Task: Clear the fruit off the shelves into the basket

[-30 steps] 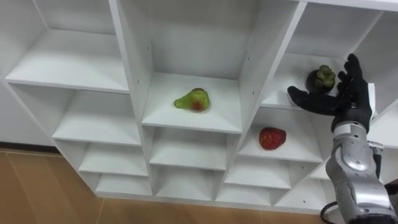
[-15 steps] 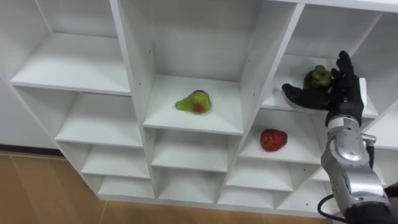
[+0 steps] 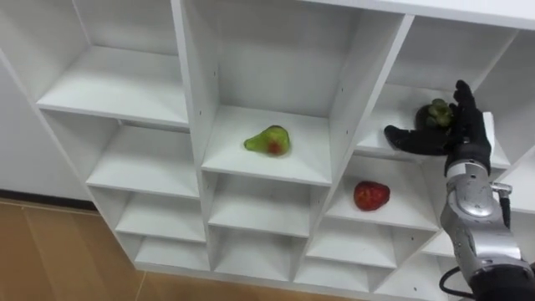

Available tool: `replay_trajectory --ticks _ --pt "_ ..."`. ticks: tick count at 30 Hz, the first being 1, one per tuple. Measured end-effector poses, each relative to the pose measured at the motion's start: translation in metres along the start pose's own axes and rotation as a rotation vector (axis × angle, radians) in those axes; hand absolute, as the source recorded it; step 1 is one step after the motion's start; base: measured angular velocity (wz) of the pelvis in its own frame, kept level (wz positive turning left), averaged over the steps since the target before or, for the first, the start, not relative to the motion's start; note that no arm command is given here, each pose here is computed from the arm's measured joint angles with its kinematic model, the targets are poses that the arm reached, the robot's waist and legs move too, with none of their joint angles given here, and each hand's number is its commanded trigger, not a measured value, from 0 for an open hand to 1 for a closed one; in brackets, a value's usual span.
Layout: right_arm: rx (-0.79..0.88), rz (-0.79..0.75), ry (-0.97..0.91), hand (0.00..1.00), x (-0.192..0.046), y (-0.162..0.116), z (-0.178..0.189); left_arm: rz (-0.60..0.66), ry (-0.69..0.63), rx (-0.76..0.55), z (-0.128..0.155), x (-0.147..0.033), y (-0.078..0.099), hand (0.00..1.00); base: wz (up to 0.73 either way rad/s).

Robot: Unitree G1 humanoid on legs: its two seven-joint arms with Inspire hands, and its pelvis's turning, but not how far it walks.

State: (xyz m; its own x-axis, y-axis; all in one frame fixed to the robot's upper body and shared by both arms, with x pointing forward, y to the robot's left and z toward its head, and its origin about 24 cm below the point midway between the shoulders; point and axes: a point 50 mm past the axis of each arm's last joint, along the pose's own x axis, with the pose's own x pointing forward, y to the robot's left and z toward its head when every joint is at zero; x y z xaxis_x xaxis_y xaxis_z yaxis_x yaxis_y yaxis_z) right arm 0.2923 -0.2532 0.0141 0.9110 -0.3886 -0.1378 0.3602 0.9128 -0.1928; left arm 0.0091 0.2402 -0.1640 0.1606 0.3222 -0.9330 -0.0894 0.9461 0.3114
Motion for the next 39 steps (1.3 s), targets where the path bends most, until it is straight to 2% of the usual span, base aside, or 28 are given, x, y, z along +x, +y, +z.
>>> replay_trajectory --ticks 14,33,39 --pt "-0.027 -0.115 0.004 1.00 0.011 -0.023 0.004 0.007 -0.018 0.000 0.009 0.001 -0.001 1.00 0.00" --pt "-0.031 -0.111 0.018 1.00 0.013 -0.023 0.003 0.026 -0.043 -0.017 0.020 0.002 0.001 1.00 0.00" --pt "-0.035 -0.091 0.013 1.00 0.012 -0.020 0.004 0.013 -0.095 -0.065 0.036 0.003 -0.002 1.00 0.00"
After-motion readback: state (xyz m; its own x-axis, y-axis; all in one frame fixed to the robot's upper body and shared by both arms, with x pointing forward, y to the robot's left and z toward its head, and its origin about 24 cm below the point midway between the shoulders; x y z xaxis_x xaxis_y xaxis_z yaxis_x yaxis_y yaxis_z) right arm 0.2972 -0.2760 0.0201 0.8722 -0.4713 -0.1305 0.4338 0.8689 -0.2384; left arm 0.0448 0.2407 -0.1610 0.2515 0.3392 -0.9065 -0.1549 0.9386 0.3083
